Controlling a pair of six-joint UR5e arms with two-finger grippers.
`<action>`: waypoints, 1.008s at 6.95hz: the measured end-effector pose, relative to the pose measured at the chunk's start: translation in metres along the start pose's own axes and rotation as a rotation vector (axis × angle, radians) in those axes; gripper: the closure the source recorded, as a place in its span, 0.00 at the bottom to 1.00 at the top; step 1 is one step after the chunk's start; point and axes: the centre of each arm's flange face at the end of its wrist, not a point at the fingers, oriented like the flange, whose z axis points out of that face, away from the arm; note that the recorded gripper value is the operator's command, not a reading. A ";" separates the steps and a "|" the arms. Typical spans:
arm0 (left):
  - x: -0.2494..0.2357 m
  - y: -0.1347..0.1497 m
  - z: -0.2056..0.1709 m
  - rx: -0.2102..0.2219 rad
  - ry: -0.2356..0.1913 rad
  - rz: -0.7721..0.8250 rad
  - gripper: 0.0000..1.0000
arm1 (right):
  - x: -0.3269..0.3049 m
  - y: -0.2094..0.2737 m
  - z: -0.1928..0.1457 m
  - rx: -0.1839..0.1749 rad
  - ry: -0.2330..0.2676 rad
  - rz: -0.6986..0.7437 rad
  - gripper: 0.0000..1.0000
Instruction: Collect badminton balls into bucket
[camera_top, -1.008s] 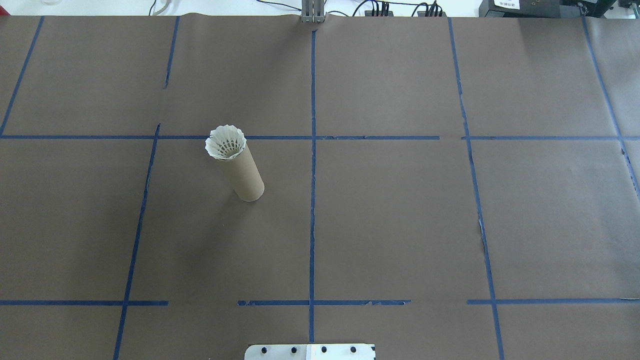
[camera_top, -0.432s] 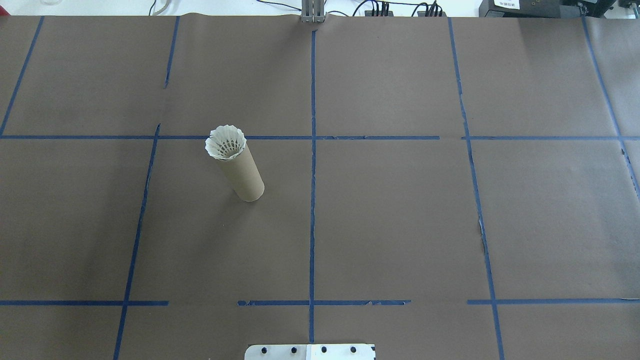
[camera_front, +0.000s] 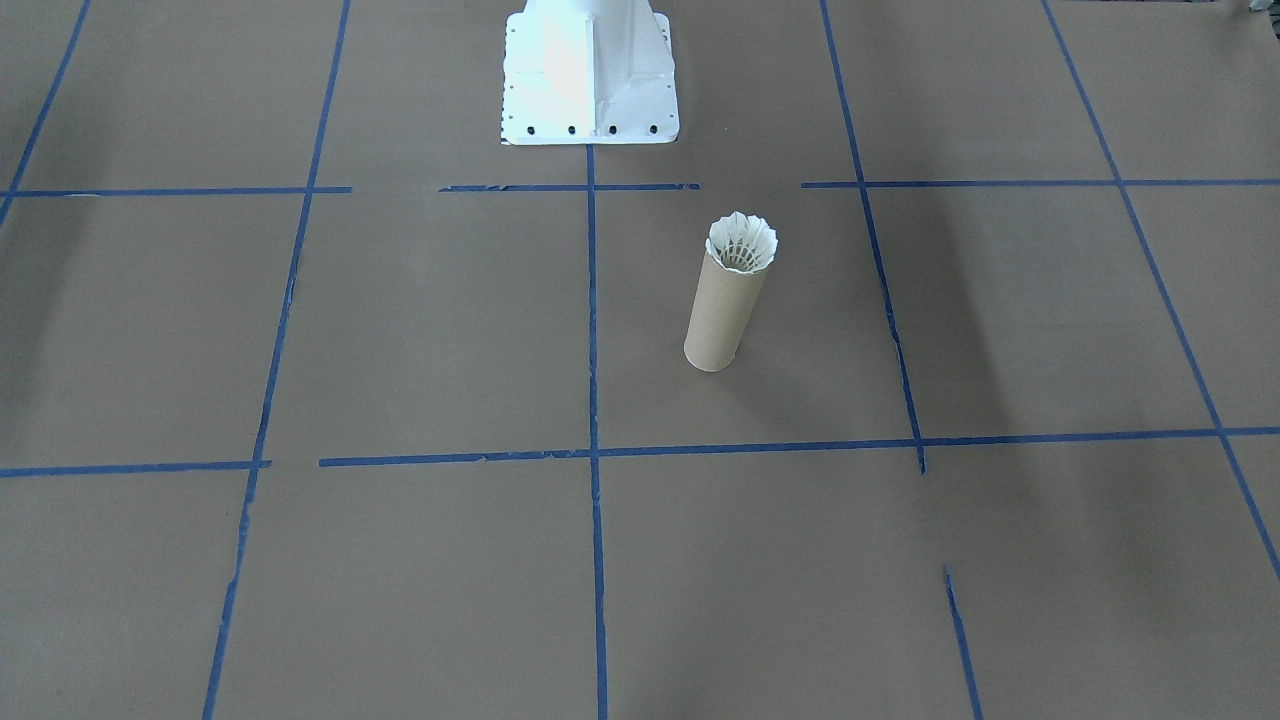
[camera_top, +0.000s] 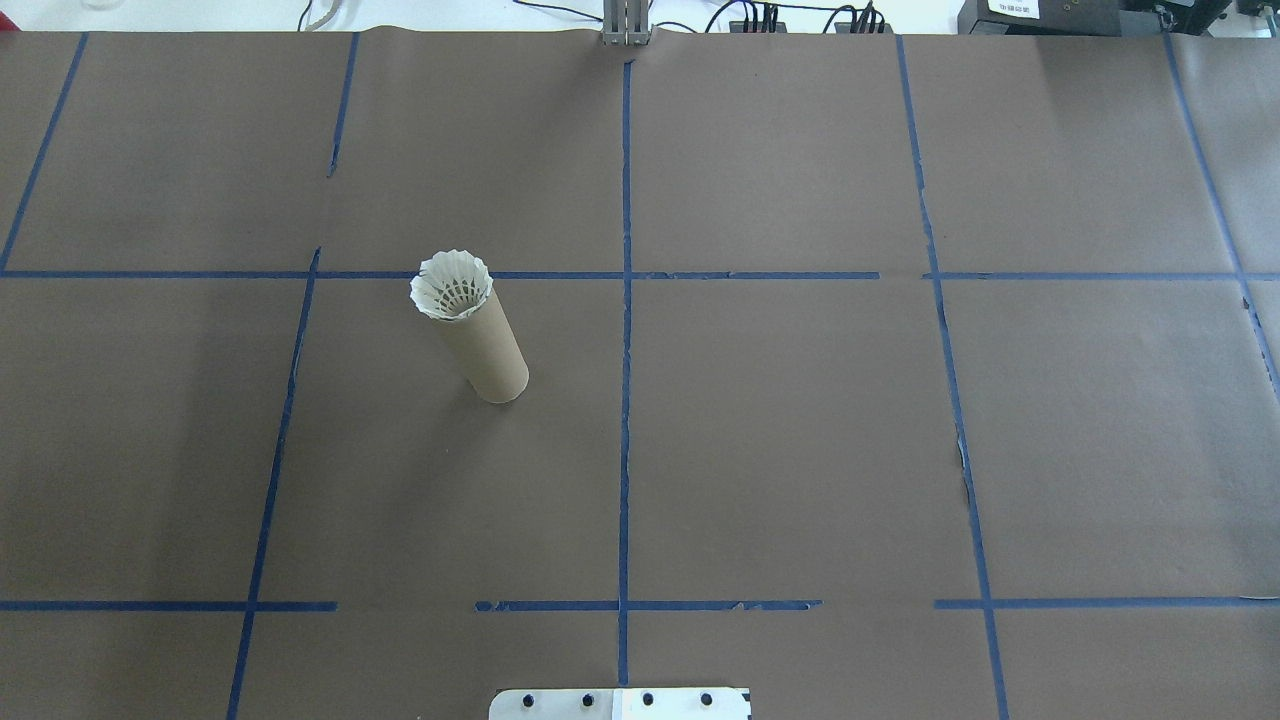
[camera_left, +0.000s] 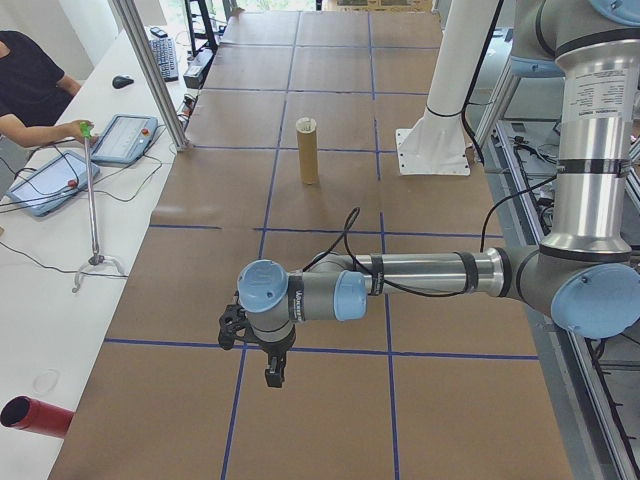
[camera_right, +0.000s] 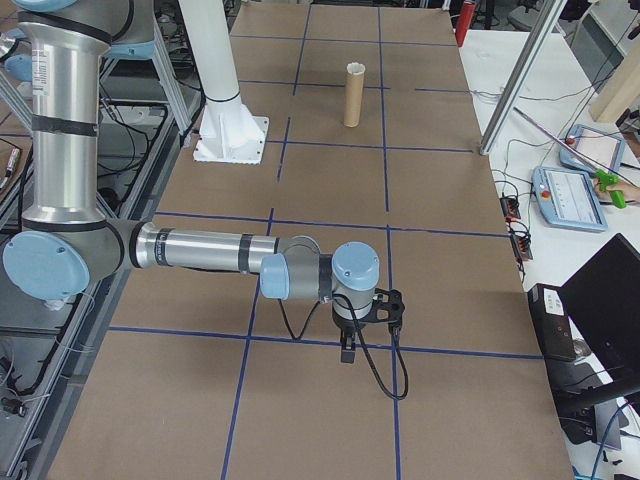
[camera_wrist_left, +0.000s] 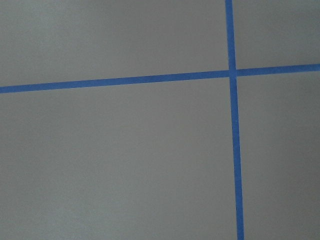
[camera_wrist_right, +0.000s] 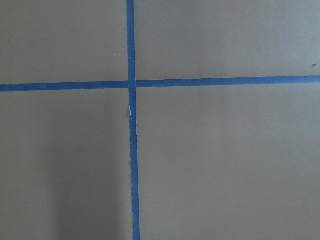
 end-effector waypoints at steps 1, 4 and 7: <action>0.009 -0.005 -0.007 0.018 0.019 -0.009 0.00 | 0.000 0.000 0.000 0.000 0.000 0.000 0.00; 0.036 -0.014 -0.005 0.016 0.057 0.007 0.00 | 0.000 0.000 0.000 0.000 0.000 0.000 0.00; 0.048 -0.017 -0.001 0.007 0.056 0.031 0.00 | 0.000 0.000 0.000 0.000 0.000 0.000 0.00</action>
